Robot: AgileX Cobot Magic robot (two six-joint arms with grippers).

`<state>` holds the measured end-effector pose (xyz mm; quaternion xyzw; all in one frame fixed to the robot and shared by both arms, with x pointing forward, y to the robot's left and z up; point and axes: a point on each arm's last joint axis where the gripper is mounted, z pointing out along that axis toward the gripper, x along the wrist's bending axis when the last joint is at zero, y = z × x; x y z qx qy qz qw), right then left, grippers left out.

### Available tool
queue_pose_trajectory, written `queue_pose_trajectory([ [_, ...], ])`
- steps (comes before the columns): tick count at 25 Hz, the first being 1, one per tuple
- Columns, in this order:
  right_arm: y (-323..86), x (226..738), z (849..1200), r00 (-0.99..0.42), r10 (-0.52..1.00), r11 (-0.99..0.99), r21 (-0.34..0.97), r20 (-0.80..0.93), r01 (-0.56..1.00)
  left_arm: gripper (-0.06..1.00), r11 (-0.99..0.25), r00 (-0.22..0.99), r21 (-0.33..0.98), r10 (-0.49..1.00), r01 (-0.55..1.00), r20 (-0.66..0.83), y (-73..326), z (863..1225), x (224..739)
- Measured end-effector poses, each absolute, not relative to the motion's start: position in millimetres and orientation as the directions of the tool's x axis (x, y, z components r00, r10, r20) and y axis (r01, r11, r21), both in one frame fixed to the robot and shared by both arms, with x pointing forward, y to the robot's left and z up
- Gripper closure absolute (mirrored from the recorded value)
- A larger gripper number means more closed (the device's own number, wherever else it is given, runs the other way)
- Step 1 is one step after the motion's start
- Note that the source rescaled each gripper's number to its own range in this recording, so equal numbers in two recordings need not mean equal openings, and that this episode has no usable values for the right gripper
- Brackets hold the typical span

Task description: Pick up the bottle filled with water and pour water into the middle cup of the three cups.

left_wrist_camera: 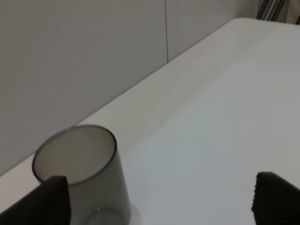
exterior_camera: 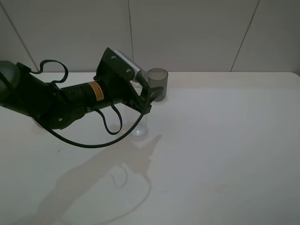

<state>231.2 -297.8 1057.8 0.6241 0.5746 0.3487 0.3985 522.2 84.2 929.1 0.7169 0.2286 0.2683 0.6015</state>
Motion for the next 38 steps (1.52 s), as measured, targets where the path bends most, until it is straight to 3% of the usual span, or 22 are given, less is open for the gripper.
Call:
queue_pose_trajectory([
  [9,-297.8,231.2,1057.8,0.097,0.995,-0.022,0.898,-0.023,0.439,-0.06,-0.200,0.690,0.979,0.703,-0.042,0.173,103.2,1006.5,507.9],
  [18,-297.8,231.2,1057.8,0.097,0.995,-0.022,0.898,-0.023,0.439,-0.06,-0.269,0.499,0.910,0.862,0.314,0.083,186.2,1080.7,452.1],
  [25,-297.8,231.2,1057.8,0.097,0.995,-0.022,0.898,-0.023,0.439,-0.06,-0.159,0.341,0.915,0.940,0.370,0.025,256.1,1128.0,362.3],
  [31,-297.8,231.2,1057.8,0.097,0.995,-0.022,0.898,-0.023,0.439,-0.06,-0.077,0.244,0.944,0.970,0.321,-0.004,292.5,1135.9,284.5],
  [38,-297.8,231.2,1057.8,0.097,0.995,-0.022,0.898,-0.023,0.439,-0.06,-0.091,0.220,0.896,0.975,0.435,-0.008,309.2,1114.5,236.9],
])
